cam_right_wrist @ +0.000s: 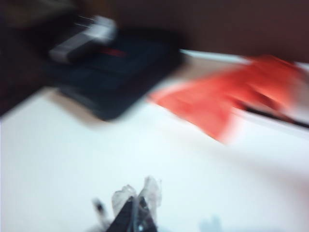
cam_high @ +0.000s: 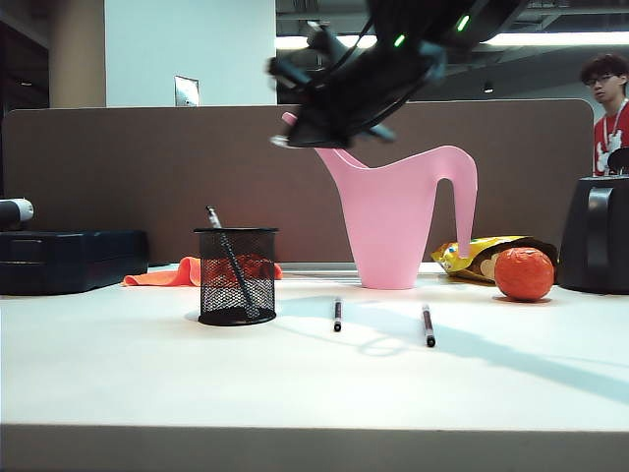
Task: Pick up a few water-based pens and put them in the pen basket.
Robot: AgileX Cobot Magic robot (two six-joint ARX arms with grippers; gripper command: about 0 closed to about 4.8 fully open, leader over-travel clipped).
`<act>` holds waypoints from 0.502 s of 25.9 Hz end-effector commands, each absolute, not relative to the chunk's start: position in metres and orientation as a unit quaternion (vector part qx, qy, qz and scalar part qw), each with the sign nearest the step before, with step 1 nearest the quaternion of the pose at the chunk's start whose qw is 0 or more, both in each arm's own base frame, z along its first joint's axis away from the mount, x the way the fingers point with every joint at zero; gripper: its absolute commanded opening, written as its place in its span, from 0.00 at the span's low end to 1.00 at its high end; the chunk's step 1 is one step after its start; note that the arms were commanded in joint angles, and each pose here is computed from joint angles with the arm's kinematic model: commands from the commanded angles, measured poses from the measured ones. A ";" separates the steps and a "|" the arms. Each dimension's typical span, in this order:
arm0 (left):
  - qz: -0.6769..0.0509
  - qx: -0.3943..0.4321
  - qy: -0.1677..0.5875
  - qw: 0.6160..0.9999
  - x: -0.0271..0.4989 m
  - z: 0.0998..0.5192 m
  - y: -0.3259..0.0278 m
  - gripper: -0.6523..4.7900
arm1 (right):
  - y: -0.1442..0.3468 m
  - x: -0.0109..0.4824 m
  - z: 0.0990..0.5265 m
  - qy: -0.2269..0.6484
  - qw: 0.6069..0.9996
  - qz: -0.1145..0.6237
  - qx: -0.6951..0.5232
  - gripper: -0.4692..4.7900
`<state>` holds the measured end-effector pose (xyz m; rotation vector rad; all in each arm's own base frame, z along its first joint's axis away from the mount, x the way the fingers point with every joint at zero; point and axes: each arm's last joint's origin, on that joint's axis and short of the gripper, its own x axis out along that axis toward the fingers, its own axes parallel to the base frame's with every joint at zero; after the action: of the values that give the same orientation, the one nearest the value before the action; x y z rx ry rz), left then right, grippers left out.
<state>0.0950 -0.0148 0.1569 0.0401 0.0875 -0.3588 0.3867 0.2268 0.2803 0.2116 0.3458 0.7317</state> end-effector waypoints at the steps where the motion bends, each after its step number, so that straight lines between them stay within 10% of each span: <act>1: -0.181 0.019 0.038 0.983 0.095 0.158 -0.015 0.11 | 0.196 0.374 0.288 0.271 0.927 0.246 0.078 0.08; 13: -0.181 0.019 0.039 0.983 0.095 0.158 -0.015 0.11 | 0.174 0.357 0.236 0.499 0.856 0.136 0.005 0.15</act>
<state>0.0950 -0.0148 0.1569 0.0401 0.0875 -0.3592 0.3584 0.1743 0.2375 0.0282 1.0321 0.3124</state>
